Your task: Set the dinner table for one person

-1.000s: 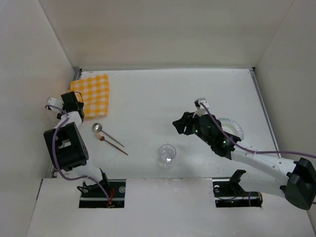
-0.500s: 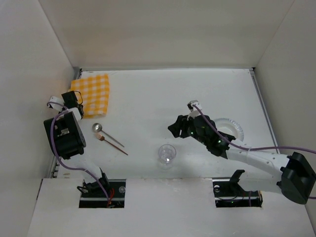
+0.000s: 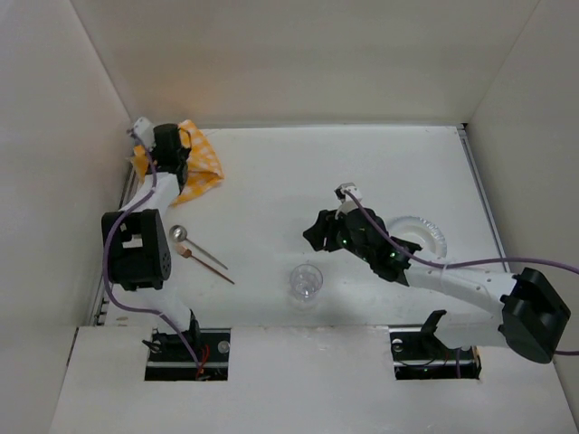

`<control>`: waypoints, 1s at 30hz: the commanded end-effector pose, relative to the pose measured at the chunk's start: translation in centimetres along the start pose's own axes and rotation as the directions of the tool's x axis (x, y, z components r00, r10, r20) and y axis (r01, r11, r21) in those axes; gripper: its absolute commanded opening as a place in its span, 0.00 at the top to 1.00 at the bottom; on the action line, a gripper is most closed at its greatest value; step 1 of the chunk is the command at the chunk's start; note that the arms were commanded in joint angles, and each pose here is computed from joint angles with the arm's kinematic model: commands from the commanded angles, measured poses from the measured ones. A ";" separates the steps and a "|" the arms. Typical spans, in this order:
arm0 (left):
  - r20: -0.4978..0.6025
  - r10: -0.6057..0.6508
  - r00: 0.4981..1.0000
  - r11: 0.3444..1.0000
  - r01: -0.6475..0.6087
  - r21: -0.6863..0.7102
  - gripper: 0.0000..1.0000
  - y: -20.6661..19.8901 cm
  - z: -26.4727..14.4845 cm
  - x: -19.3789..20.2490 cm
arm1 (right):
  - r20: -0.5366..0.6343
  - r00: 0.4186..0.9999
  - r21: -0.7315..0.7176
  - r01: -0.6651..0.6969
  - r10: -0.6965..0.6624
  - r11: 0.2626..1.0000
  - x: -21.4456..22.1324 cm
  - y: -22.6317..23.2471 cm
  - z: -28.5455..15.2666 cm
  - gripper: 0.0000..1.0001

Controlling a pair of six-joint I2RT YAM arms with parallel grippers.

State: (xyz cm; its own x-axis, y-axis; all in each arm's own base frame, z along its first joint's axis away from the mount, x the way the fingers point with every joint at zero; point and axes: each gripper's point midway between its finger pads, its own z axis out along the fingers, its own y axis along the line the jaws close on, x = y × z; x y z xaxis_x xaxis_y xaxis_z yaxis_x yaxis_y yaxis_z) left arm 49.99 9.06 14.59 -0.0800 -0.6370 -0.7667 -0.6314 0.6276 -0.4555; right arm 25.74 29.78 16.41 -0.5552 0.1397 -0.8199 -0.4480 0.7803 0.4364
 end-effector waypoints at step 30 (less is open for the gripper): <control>0.050 0.596 0.801 0.739 -0.572 0.356 0.48 -21.6 -7.5 17.0 | 0.354 0.878 0.051 -0.363 0.323 0.930 -7.1 -4.5 -2.1 0.71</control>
State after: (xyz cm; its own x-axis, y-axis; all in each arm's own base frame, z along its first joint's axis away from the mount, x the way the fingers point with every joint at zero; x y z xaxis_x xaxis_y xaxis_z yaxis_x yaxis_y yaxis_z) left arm 56.48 -17.91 22.91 -0.1995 -0.2746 -0.9406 -0.0967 0.9608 -0.2600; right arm 30.66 23.68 19.21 -0.4177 0.5518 -0.7218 -0.1380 0.7467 0.6507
